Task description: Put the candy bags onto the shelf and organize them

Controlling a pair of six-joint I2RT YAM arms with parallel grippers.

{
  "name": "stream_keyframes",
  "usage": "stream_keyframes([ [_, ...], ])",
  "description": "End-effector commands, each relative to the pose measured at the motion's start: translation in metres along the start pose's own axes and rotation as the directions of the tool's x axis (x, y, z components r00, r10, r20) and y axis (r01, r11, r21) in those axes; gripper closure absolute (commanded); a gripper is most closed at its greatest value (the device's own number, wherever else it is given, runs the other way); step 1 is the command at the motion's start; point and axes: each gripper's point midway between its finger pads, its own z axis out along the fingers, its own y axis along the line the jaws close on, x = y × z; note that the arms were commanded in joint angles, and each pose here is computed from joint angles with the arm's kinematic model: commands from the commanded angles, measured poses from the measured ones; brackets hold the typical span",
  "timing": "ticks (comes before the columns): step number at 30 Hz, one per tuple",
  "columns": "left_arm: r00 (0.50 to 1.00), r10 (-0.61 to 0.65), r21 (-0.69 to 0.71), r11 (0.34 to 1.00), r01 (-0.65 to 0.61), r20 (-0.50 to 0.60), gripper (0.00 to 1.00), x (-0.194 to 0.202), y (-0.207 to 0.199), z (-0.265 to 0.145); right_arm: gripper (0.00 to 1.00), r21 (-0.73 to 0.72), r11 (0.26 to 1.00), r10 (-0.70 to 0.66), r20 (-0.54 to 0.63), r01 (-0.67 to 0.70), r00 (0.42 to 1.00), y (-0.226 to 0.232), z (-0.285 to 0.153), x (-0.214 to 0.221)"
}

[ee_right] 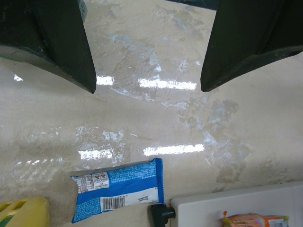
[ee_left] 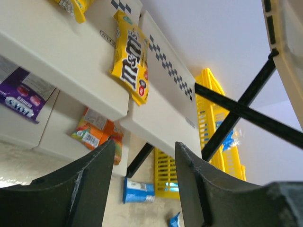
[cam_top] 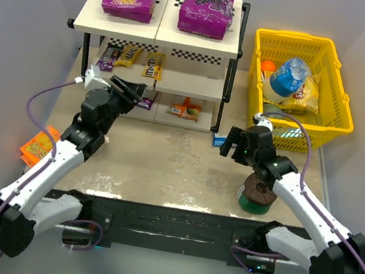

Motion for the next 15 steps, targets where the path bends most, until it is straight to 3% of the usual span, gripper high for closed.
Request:
stream_keyframes([
  [1,0.986,0.12,-0.01,0.992,-0.122,-0.111,0.41,0.021,0.024,-0.031,0.06,0.016,1.0,0.003,0.085,-0.004,0.996,0.003,0.012,-0.023],
  [5,0.967,0.188,-0.053,0.978,-0.2,-0.169,0.39,0.031,0.053,-0.059,0.09,0.073,0.997,-0.004,0.067,-0.001,0.998,-0.005,0.026,-0.018],
  [8,0.94,0.207,-0.113,0.963,-0.244,-0.272,0.37,0.055,0.089,-0.076,0.08,0.157,0.987,-0.027,0.051,0.019,0.998,-0.02,0.034,-0.013],
  [10,0.914,0.205,-0.109,0.96,-0.257,-0.35,0.35,0.077,0.109,-0.085,0.04,0.228,0.973,-0.053,0.076,0.035,0.996,-0.033,0.035,-0.018],
  [15,0.852,0.177,-0.088,0.964,-0.251,-0.492,0.29,0.122,0.145,-0.097,0.05,0.291,0.953,-0.11,0.079,0.083,0.991,-0.042,0.044,-0.024],
])
